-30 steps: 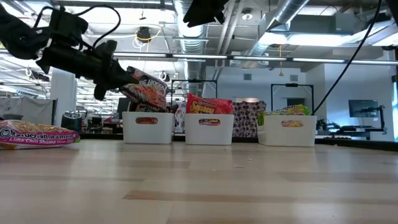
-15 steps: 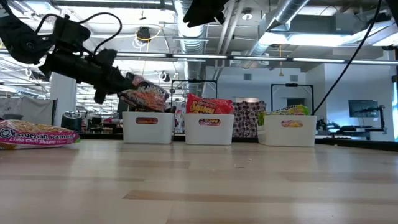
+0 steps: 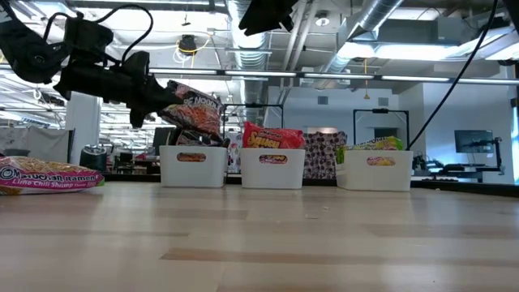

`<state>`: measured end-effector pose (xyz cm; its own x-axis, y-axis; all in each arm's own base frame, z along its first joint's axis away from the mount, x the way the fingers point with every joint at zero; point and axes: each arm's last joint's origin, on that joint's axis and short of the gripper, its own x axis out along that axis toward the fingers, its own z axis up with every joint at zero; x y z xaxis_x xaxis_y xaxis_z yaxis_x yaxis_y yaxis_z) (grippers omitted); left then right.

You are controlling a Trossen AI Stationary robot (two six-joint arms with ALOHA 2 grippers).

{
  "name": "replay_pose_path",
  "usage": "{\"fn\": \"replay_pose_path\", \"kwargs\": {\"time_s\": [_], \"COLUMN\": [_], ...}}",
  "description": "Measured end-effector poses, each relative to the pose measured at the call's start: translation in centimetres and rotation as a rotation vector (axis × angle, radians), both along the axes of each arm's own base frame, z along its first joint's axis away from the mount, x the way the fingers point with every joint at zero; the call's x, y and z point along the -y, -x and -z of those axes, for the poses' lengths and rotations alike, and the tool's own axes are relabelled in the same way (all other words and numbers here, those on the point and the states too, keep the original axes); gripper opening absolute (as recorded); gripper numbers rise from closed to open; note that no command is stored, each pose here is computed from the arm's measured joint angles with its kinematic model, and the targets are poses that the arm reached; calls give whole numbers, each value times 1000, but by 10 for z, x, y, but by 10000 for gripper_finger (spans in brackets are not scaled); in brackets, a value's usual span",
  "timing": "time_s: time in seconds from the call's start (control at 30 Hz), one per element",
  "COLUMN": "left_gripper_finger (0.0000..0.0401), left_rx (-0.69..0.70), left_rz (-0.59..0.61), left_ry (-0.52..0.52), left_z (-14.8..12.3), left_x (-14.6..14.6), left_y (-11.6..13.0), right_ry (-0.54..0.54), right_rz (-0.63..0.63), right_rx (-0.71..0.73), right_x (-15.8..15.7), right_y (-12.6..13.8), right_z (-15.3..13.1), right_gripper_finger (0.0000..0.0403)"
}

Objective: Sort Maruchan noodles
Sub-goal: Put the black noodle pack into the left white bin

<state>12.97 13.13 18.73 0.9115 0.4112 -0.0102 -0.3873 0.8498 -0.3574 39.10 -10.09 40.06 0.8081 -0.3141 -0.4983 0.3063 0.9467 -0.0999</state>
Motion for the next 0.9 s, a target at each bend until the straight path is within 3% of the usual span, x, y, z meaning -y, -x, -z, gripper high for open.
{"fn": "replay_pose_path", "kwargs": {"time_s": [0.4,0.9], "left_gripper_finger": [4,4], "left_rx": [-40,-104], "left_rz": [-63,-20], "left_ry": [41,116], "left_z": [9,22], "left_x": [-6,-24], "left_y": [-3,-20], "right_ry": [0,0], "right_rz": [0,0], "right_rx": [0,0], "right_x": [0,0], "right_y": [0,0], "right_z": [0,0], "right_gripper_finger": [171,171]}}
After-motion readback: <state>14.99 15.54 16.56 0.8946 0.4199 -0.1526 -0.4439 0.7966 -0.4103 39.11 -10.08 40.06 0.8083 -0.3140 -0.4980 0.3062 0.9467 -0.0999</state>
